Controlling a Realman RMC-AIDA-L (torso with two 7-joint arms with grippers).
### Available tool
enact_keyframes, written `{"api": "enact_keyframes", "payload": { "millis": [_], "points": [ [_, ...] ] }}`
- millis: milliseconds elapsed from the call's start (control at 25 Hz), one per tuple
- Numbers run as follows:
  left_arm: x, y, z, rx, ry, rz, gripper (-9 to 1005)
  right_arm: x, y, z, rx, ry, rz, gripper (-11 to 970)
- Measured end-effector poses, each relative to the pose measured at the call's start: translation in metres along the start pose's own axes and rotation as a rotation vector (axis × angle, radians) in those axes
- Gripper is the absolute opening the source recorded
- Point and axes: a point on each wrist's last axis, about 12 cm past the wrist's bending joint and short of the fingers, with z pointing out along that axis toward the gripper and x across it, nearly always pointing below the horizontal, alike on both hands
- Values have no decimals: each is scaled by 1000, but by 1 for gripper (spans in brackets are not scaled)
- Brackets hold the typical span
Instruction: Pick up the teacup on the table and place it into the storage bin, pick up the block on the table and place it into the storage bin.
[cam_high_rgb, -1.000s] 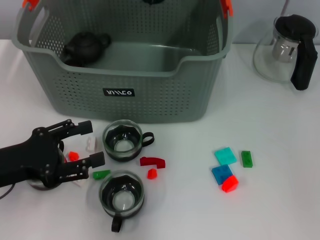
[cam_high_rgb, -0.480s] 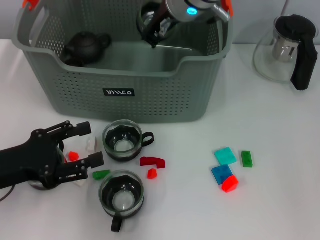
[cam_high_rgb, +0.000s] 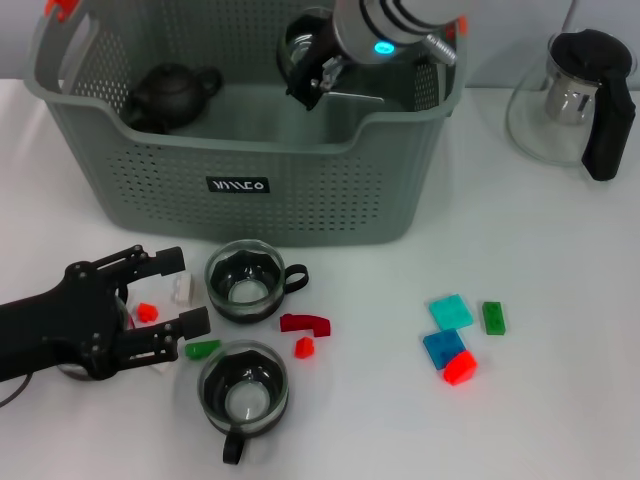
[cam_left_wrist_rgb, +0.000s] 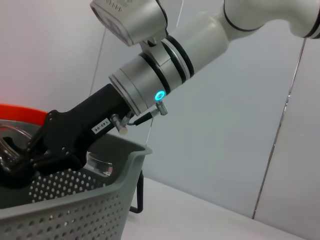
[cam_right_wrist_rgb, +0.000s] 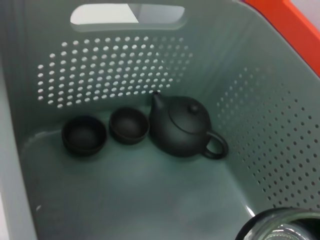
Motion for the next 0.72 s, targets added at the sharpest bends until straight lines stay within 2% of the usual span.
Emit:
{"api": "enact_keyframes", "payload": {
  "millis": [280, 720],
  "points": [
    [1, 0, -1, -9, 3, -3, 843, 5, 3, 7, 20, -22, 19, 146],
    [2, 1, 2, -5, 0, -7, 843, 15, 3, 8, -9, 21, 35, 158]
  ]
}}
